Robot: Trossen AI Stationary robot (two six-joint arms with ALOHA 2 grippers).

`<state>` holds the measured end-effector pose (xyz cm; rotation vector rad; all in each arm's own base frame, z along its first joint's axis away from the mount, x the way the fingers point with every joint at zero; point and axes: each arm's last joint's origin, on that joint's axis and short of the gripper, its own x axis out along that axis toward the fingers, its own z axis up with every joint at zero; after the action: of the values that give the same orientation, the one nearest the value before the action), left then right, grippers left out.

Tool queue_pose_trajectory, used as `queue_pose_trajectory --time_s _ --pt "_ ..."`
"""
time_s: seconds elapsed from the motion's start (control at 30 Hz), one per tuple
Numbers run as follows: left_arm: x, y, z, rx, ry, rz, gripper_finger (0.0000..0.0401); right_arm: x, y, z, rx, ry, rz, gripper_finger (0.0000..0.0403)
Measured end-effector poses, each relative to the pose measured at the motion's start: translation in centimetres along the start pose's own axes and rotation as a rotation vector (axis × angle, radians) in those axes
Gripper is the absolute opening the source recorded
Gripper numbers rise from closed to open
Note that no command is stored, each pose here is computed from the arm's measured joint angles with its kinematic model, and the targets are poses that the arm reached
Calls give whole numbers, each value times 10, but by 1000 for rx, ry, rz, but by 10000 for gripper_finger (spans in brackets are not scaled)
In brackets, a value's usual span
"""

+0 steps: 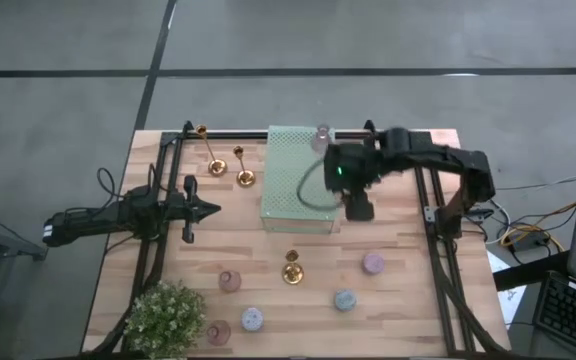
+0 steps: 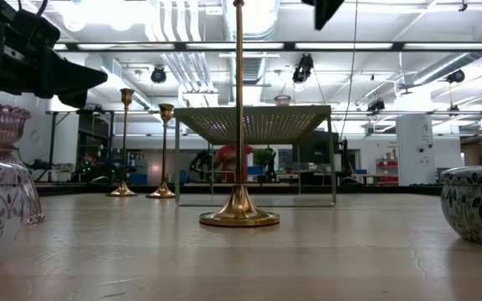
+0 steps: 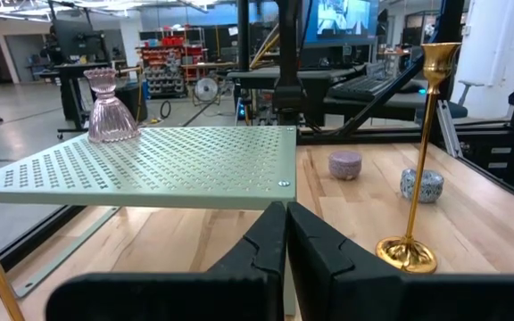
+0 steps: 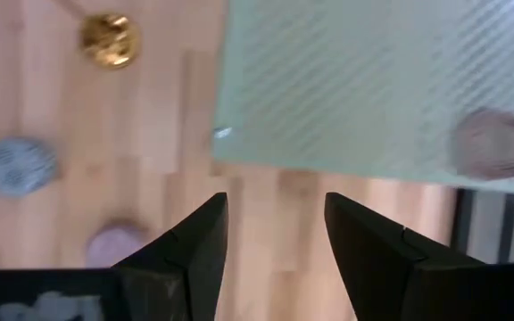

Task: Pick & Place candle stick holders
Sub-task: Put the patterned pink scented candle on the shelf

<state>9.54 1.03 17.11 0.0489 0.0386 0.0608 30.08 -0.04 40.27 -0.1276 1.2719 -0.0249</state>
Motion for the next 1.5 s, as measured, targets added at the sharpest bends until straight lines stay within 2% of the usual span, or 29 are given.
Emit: queue_pose_trajectory --time_s 0.27,0.47,0.67,0.87,1.1,1.5 --pt "0 0 0 0 0 0 19 19 64 -28 32 84 36 206" --pt "0 0 0 0 0 0 19 51 102 -61 54 177 34 252" --pt "0 0 0 0 0 0 19 77 128 -89 98 123 91 298" --pt "0 0 0 0 0 0 19 104 140 -112 159 102 113 329" --pt "0 0 0 0 0 0 19 137 142 -134 187 157 81 351" --pt "0 0 0 0 0 0 19 171 140 -155 192 168 70 343"
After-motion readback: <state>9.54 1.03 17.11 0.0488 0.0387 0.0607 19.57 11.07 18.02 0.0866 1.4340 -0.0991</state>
